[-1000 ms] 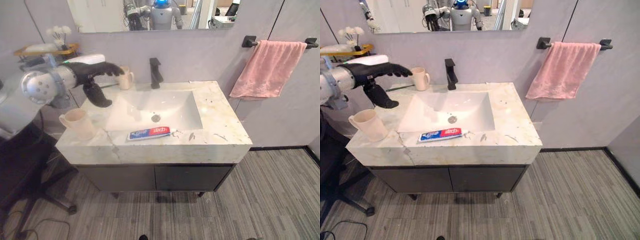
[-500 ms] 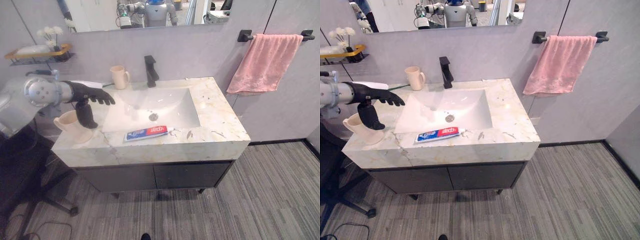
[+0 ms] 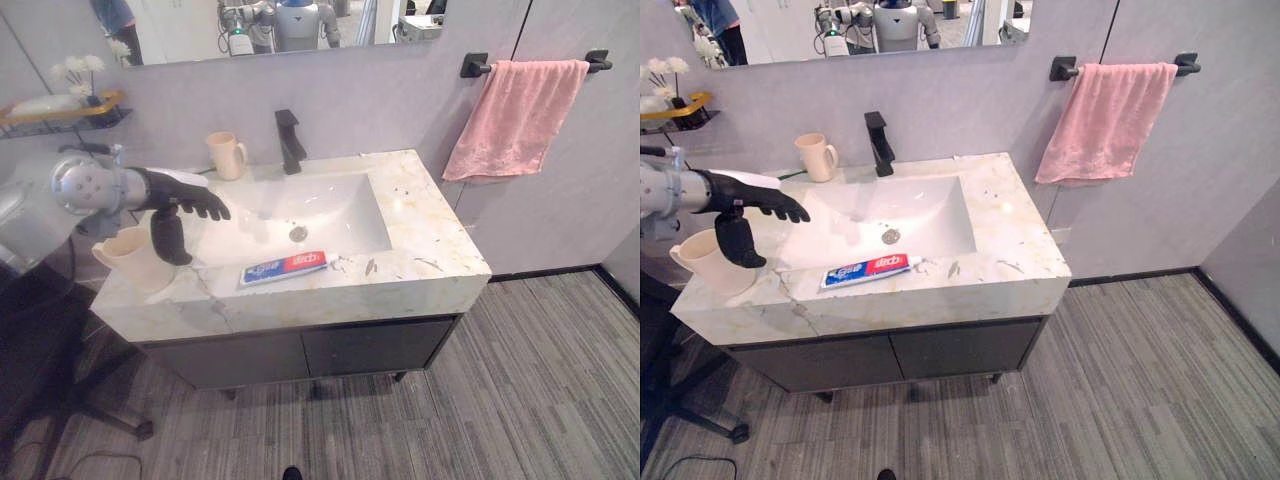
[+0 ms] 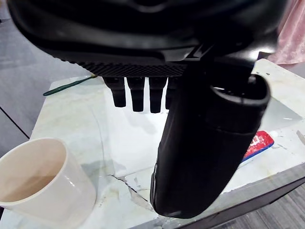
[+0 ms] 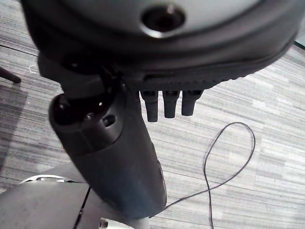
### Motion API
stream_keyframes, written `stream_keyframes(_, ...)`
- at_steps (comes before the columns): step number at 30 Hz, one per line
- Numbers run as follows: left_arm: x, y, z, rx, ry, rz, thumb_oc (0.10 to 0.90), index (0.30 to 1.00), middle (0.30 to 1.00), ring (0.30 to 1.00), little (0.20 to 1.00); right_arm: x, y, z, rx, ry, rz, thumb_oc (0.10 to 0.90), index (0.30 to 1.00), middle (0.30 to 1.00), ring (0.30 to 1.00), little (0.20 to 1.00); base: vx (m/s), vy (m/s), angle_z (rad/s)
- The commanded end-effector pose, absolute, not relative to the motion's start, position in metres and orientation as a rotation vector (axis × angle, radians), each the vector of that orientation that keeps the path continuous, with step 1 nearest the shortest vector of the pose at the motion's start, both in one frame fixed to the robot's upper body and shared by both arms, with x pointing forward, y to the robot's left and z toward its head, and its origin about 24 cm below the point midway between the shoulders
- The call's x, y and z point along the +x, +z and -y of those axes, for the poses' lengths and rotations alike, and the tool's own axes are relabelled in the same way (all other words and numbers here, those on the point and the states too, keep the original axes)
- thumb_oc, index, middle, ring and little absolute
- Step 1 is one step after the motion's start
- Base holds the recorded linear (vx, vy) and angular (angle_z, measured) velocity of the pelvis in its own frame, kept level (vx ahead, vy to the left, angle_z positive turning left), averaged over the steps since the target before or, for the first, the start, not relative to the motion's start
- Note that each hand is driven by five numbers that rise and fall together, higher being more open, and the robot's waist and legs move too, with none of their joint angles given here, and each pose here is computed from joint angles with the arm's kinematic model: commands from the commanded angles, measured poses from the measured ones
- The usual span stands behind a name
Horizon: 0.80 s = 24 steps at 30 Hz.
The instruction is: Organize the bathroom.
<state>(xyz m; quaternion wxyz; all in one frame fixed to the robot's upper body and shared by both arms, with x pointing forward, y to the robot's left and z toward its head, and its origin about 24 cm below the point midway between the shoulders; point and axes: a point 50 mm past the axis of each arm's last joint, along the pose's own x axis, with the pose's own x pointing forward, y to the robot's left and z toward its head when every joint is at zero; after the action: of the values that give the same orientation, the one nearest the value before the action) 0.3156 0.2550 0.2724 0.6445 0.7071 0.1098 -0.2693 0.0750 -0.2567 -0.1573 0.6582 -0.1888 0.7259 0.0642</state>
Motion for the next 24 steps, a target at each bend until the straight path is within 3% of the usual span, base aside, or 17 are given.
stream_keyframes(1, 0.31, 0.334, -0.265, 1.517, -0.37, -0.064, 0.8, 0.9, 0.9, 0.9, 0.9, 0.074, -0.153, 0.27, -0.497, 0.144, -1.677, 0.8, 0.9, 0.9, 0.9, 0.9, 0.0, 0.0, 0.0)
stream_keyframes(13, 0.308, 0.319, -0.244, 1.196, -0.449, -0.012, 0.8, 0.9, 0.9, 0.9, 0.9, 0.062, -0.156, 0.267, -0.477, 0.127, -1.697, 0.8, 0.9, 0.9, 0.9, 0.9, 0.0, -0.003, -0.01)
stream_keyframes(24, 0.316, 0.304, -0.25, 1.13, -0.412, -0.097, 0.8, 0.9, 0.9, 0.9, 0.9, 0.061, -0.157, 0.264, -0.459, 0.114, -1.688, 0.8, 0.9, 0.9, 0.9, 0.9, -0.01, -0.012, -0.03)
